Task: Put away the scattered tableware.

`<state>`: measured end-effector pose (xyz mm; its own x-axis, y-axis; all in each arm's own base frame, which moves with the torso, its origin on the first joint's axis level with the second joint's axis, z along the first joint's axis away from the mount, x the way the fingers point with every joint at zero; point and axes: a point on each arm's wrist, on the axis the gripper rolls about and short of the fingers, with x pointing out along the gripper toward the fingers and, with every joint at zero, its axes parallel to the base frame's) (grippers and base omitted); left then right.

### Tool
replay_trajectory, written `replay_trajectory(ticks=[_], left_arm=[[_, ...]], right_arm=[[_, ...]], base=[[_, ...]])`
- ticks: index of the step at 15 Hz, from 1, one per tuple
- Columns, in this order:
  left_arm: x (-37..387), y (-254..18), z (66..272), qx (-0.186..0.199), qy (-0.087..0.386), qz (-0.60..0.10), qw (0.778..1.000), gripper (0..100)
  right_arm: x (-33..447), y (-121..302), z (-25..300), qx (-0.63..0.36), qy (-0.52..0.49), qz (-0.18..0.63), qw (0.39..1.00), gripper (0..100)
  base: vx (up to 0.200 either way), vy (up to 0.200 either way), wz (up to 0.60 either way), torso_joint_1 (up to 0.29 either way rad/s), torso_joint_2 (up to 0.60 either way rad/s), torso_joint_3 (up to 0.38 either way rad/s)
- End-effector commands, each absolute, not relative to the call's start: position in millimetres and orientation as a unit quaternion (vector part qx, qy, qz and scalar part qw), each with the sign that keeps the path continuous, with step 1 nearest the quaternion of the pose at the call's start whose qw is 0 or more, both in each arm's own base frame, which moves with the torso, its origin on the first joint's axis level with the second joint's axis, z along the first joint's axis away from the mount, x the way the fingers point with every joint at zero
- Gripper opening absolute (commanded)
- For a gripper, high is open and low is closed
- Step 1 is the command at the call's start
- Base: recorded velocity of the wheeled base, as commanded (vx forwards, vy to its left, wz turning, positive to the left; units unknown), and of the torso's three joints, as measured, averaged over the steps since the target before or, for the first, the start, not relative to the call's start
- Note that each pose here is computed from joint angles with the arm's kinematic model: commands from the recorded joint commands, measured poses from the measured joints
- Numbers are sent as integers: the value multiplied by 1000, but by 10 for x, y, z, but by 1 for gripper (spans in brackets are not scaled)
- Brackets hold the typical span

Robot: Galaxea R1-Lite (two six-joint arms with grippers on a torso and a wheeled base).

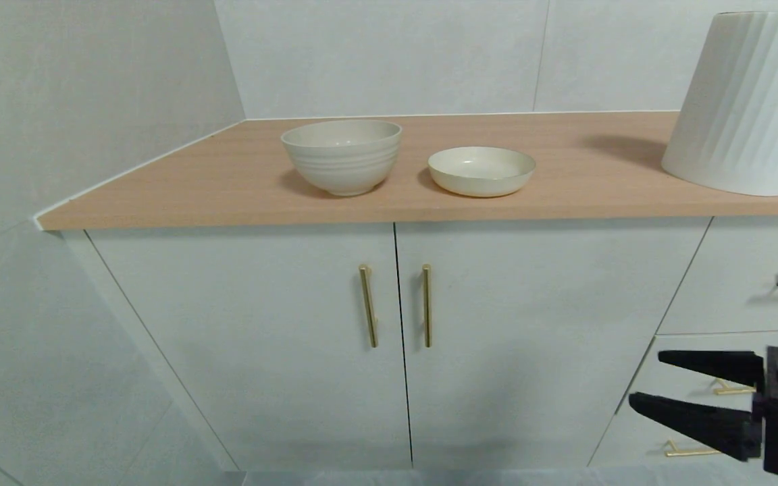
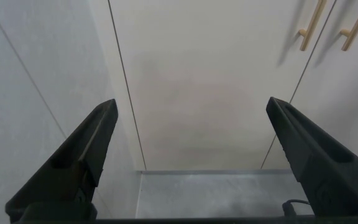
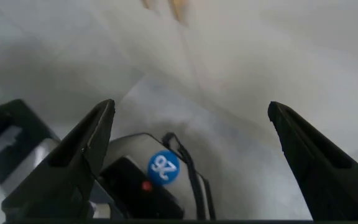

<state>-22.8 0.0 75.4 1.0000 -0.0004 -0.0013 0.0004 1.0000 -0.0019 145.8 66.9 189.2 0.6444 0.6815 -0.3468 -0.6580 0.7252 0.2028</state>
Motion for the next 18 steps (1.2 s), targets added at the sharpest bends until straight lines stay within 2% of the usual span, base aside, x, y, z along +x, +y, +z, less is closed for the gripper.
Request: replay_trajectory(ticks=[1, 6, 10, 12, 18], left_arm=[[-228, 0, 753, -2, 1, 0, 1000, 100], [-228, 0, 753, -2, 1, 0, 1000, 100], [-228, 0, 753, -2, 1, 0, 1000, 100], [-228, 0, 753, -2, 1, 1, 1000, 100], [-228, 0, 753, -2, 1, 0, 1000, 100]], right_arm=[[1931, 1076, 1915, 17, 233, 402, 885, 100], [2239, 1589, 2011, 7, 227, 435, 871, 100], [2365, 1926, 1685, 10, 254, 447, 858, 100], [2410, 2139, 1560, 43, 252, 446, 857, 100], [2673, 2370, 1265, 93, 217, 426, 873, 100]], base=[[0, 0, 0, 0, 0, 0], [0, 0, 0, 0, 0, 0], [0, 0, 0, 0, 0, 0], [0, 0, 0, 0, 0, 0], [0, 0, 0, 0, 0, 0]])
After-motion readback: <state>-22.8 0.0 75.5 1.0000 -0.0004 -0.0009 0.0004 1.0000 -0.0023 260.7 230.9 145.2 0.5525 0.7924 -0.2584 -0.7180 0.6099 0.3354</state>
